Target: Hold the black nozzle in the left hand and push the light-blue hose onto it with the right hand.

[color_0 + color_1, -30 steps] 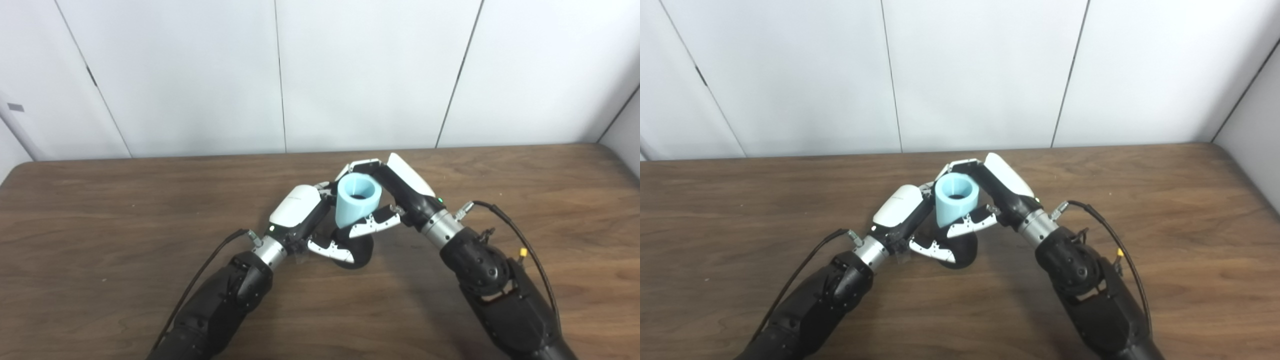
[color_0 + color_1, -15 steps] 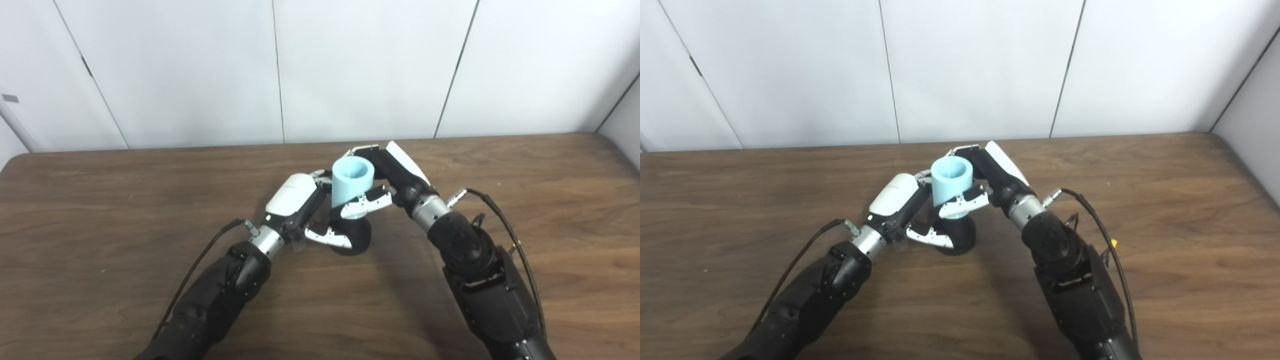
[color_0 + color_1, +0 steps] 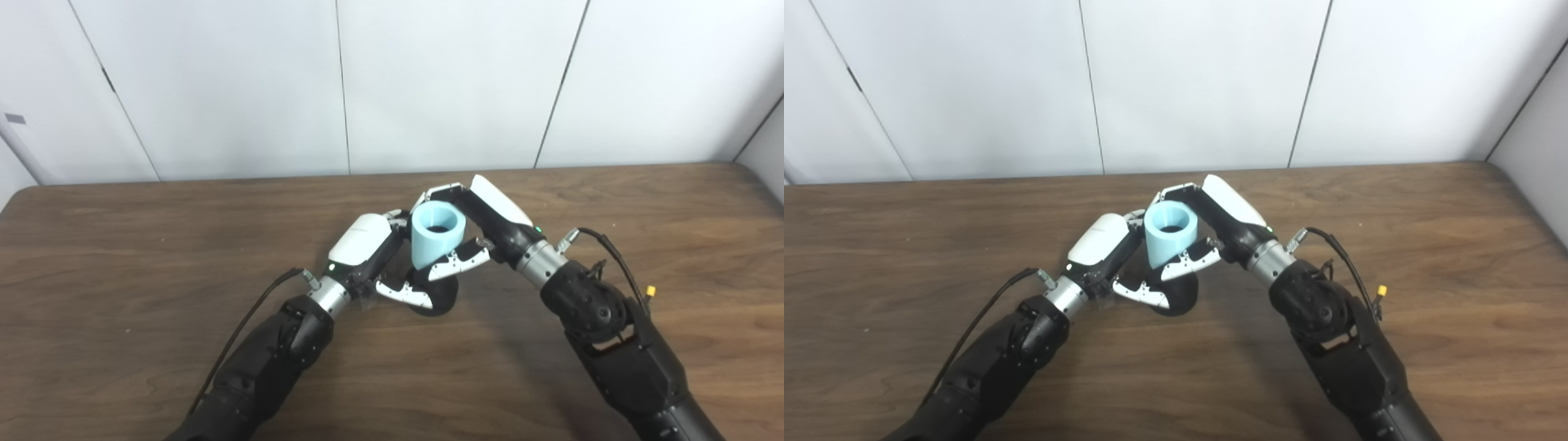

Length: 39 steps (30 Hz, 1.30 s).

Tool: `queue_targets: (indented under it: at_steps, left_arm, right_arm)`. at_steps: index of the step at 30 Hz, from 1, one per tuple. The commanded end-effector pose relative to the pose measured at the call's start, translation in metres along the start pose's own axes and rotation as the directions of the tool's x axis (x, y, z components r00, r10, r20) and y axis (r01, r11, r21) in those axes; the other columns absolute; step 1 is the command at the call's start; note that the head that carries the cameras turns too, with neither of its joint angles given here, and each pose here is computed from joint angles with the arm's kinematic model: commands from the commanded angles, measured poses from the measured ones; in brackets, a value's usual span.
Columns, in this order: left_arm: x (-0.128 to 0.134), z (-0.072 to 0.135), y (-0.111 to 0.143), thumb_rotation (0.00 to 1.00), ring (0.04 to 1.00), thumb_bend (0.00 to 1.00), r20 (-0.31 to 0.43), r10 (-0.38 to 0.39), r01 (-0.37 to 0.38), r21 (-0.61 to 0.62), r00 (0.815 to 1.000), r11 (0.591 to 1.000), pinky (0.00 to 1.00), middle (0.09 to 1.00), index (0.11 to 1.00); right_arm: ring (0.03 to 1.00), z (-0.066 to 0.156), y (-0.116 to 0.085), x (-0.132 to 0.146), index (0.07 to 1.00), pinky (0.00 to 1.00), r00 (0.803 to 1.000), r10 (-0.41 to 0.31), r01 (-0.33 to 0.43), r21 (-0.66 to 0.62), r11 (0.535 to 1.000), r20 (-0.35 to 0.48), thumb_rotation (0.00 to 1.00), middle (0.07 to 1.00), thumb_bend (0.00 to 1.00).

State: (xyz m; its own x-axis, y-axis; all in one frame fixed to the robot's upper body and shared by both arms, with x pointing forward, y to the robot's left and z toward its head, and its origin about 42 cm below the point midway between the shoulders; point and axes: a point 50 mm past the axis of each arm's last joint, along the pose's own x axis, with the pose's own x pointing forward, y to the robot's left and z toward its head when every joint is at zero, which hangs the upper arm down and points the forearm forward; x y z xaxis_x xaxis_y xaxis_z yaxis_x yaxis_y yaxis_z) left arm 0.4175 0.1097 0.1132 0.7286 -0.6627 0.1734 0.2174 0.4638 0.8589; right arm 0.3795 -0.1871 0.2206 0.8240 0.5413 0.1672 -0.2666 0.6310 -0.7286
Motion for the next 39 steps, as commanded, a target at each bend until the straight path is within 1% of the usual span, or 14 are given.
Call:
queue_targets:
  at_steps: [1, 10, 12, 13, 15, 19, 20, 22, 24, 27, 28, 31, 35, 39]
  left_arm:
    - [-0.06, -0.026, -0.053, 0.0, 0.672, 0.53, -0.188, -0.143, 0.137, -0.047, 0.972, 0.989, 0.89, 0.488, 0.483]
    - [-0.061, -0.027, -0.053, 0.0, 0.672, 0.53, -0.195, -0.147, 0.142, -0.04, 0.97, 0.989, 0.89, 0.478, 0.491]
    - [-0.061, -0.027, -0.053, 0.0, 0.672, 0.53, -0.193, -0.147, 0.142, -0.036, 0.97, 0.989, 0.89, 0.485, 0.485]
    - [-0.06, -0.027, -0.053, 0.0, 0.672, 0.53, -0.192, -0.147, 0.143, -0.035, 0.97, 0.989, 0.89, 0.487, 0.484]
    - [-0.06, -0.027, -0.053, 0.0, 0.672, 0.53, -0.19, -0.147, 0.144, -0.033, 0.971, 0.989, 0.89, 0.49, 0.481]
    - [-0.059, -0.026, -0.054, 0.0, 0.667, 0.53, -0.186, -0.141, 0.137, -0.036, 0.972, 0.99, 0.89, 0.484, 0.486]
    - [-0.059, -0.026, -0.054, 0.0, 0.666, 0.53, -0.185, -0.14, 0.136, -0.036, 0.973, 0.99, 0.89, 0.482, 0.487]
    - [-0.06, -0.026, -0.054, 0.0, 0.664, 0.53, -0.186, -0.139, 0.134, -0.038, 0.973, 0.99, 0.89, 0.48, 0.49]
    - [-0.06, -0.026, -0.054, 0.0, 0.664, 0.53, -0.188, -0.135, 0.129, -0.044, 0.973, 0.991, 0.9, 0.475, 0.494]
    - [-0.06, -0.026, -0.054, 0.0, 0.67, 0.53, -0.193, -0.141, 0.135, -0.044, 0.971, 0.99, 0.9, 0.479, 0.49]
    - [-0.06, -0.026, -0.054, 0.0, 0.671, 0.53, -0.193, -0.143, 0.138, -0.042, 0.971, 0.99, 0.9, 0.481, 0.489]
    - [-0.06, -0.026, -0.054, 0.0, 0.672, 0.53, -0.191, -0.143, 0.138, -0.041, 0.971, 0.99, 0.9, 0.486, 0.484]
    - [-0.059, -0.026, -0.054, 0.0, 0.67, 0.53, -0.193, -0.14, 0.135, -0.041, 0.971, 0.99, 0.89, 0.485, 0.485]
    - [-0.059, -0.026, -0.053, 0.0, 0.667, 0.53, -0.193, -0.141, 0.135, -0.039, 0.971, 0.99, 0.89, 0.486, 0.483]
  right_arm:
    - [0.42, -0.014, 0.024, -0.016, 0.497, 0.37, 0.991, 0.129, -0.13, -0.012, 0.991, -0.045, 0.0, 0.497, 0.5]
    - [0.418, -0.017, 0.028, -0.018, 0.499, 0.36, 0.991, 0.126, -0.127, -0.017, 0.992, -0.031, 0.0, 0.5, 0.5]
    - [0.418, -0.018, 0.031, -0.018, 0.5, 0.36, 0.992, 0.108, -0.106, 0.024, 0.994, -0.065, 0.0, 0.498, 0.5]
    - [0.419, -0.019, 0.034, -0.018, 0.501, 0.36, 0.99, 0.097, -0.091, 0.061, 0.994, -0.105, 0.0, 0.494, 0.5]
    - [0.423, -0.018, 0.038, -0.017, 0.498, 0.36, 0.977, 0.079, -0.055, 0.125, 0.991, -0.197, 0.0, 0.487, 0.5]
    - [0.443, -0.016, 0.041, -0.014, 0.485, 0.38, 0.916, 0.053, 0.045, 0.234, 0.971, -0.397, 0.0, 0.498, 0.5]
    - [0.451, -0.017, 0.041, -0.013, 0.481, 0.39, 0.903, 0.05, 0.066, 0.252, 0.965, -0.426, 0.0, 0.501, 0.5]
    - [0.45, -0.017, 0.04, -0.011, 0.48, 0.39, 0.891, 0.043, 0.085, 0.258, 0.962, -0.453, 0.0, 0.503, 0.5]
    - [0.455, -0.016, 0.038, -0.011, 0.483, 0.39, 0.891, 0.037, 0.078, 0.234, 0.969, -0.452, 0.0, 0.498, 0.5]
    - [0.437, -0.013, 0.036, -0.014, 0.493, 0.38, 0.914, 0.036, 0.039, 0.175, 0.984, -0.404, 0.0, 0.49, 0.5]
    - [0.433, -0.014, 0.037, -0.015, 0.495, 0.38, 0.929, 0.036, 0.025, 0.159, 0.987, -0.369, 0.0, 0.487, 0.5]
    - [0.423, -0.017, 0.039, -0.018, 0.502, 0.37, 0.958, 0.04, -0.004, 0.128, 0.992, -0.284, 0.0, 0.484, 0.5]
    - [0.419, -0.022, 0.043, -0.021, 0.514, 0.36, 0.989, 0.038, -0.032, 0.048, 0.998, -0.143, 0.0, 0.485, 0.5]
    - [0.419, -0.026, 0.044, -0.024, 0.517, 0.35, 0.998, 0.052, -0.053, -0.035, 0.998, -0.031, 0.0, 0.493, 0.5]
